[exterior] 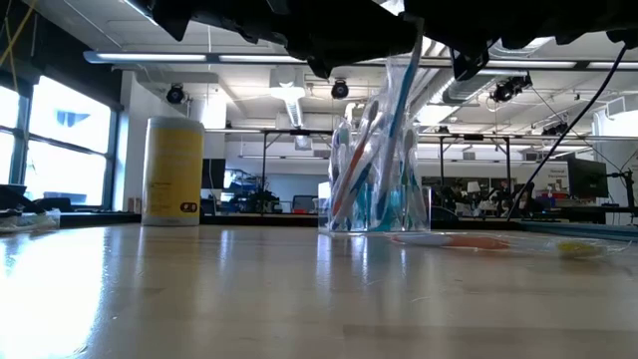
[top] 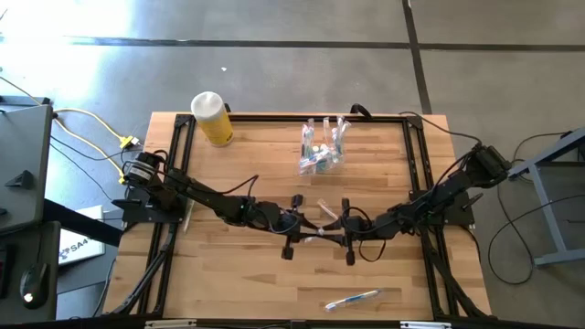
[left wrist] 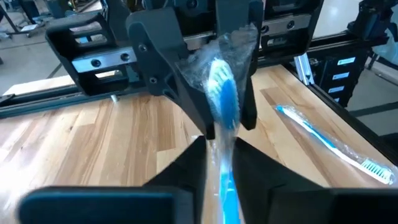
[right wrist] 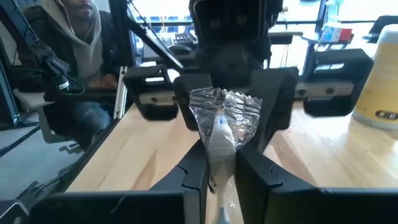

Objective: Pick & Place toothbrushing station
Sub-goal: Put the blue toothbrush into the transparent organizer

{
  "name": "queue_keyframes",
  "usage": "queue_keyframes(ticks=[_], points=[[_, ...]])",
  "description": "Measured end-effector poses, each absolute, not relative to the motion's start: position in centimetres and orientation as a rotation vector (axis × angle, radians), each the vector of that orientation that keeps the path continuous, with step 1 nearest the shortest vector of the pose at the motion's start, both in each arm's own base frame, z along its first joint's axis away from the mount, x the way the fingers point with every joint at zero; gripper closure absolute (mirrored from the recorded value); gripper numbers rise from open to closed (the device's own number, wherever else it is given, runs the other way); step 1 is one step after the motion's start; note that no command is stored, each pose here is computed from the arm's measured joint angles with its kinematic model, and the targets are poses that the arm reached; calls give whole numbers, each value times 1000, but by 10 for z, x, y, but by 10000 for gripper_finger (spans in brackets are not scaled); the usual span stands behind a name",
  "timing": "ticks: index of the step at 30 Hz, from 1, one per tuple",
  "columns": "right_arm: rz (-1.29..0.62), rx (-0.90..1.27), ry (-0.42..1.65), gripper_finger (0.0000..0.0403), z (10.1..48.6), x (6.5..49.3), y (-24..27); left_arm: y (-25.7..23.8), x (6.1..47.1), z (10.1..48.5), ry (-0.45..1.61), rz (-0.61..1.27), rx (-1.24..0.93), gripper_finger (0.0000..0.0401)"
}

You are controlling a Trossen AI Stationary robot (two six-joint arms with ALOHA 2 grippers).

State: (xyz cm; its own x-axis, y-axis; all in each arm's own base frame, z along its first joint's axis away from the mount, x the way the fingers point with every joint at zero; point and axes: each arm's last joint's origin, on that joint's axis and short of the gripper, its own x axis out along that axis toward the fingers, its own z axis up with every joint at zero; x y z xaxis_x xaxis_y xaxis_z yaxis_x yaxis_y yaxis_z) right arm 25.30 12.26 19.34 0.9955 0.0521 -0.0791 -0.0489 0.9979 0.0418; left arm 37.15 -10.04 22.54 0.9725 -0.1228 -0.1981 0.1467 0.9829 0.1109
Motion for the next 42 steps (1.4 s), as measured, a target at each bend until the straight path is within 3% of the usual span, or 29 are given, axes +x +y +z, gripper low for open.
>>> queue_keyframes(ticks=[9, 16, 28, 42], points=[[47, 58, 156, 359, 190, 244, 130, -101, 371, 225, 201, -130, 58, 208], [-195, 22, 148, 359, 217, 215, 125, -100, 369, 217, 290, -119, -3, 137], [-595, -145, 141, 359, 247, 190, 84, -105, 362, 202, 468, -76, -210, 132], [-662, -142, 155, 357, 252, 220, -17, -148, 344, 198, 536, -144, -315, 132]])
